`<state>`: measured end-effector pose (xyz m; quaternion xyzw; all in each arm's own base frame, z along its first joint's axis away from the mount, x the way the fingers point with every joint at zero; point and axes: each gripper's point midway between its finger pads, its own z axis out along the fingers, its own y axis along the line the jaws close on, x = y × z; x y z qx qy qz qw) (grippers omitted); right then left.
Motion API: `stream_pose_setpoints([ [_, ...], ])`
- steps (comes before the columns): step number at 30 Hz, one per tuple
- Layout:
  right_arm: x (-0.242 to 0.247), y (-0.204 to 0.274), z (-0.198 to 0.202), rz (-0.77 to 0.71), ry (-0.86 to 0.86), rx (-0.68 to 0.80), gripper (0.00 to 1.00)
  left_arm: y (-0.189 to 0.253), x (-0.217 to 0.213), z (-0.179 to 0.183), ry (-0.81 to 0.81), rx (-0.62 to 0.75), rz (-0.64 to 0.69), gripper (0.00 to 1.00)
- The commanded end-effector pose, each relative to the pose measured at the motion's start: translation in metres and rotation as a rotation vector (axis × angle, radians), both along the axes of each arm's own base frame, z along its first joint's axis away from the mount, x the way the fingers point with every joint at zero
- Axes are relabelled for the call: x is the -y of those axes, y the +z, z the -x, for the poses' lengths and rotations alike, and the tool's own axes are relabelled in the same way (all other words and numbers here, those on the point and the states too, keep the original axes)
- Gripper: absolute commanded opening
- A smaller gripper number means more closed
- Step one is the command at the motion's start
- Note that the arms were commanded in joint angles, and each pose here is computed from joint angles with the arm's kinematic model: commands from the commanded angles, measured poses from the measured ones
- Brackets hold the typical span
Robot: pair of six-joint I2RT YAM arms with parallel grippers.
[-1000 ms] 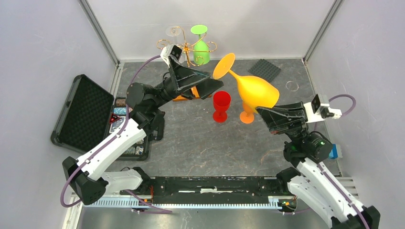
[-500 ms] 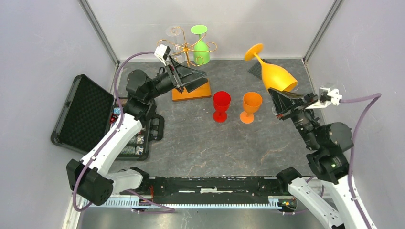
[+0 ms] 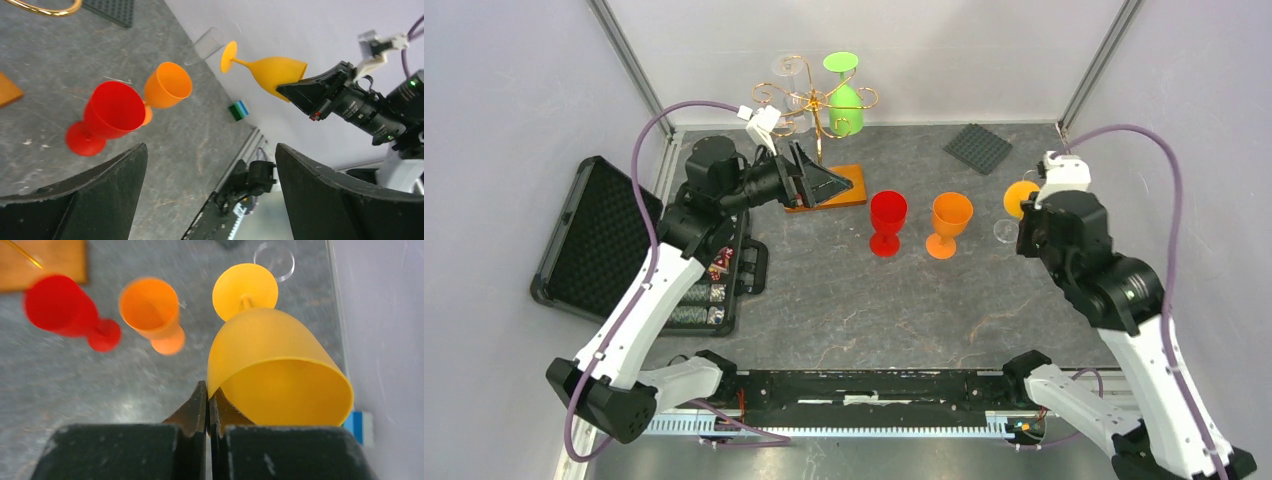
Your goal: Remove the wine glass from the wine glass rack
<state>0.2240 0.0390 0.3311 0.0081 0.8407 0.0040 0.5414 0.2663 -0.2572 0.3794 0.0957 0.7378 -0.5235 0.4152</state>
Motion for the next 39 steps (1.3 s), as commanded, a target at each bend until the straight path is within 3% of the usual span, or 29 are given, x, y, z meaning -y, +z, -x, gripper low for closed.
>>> stream_pose_setpoints([
  [1,0.018,-0.045,0.008,0.131,-0.078,-0.199,0.03,0.011,-0.024,0.004,0.062,0.159,-0.135,1.00],
  [7,0.017,-0.083,0.006,0.193,-0.070,-0.321,0.10,-0.002,-0.030,0.005,0.083,0.145,-0.171,1.00],
  [14,0.025,-0.112,0.004,0.243,-0.056,-0.413,0.00,-0.014,-0.028,0.004,0.074,0.111,-0.177,1.00],
  [26,0.017,-0.151,-0.011,0.151,0.035,-0.549,0.00,-0.024,-0.042,0.000,0.141,0.125,-0.242,1.00],
  [32,0.023,-0.165,-0.012,0.146,0.000,-0.590,0.01,-0.028,-0.043,0.000,0.143,0.119,-0.248,1.00],
  [39,0.023,-0.173,-0.006,0.134,0.004,-0.617,0.15,-0.030,-0.043,0.001,0.140,0.111,-0.245,1.00],
])
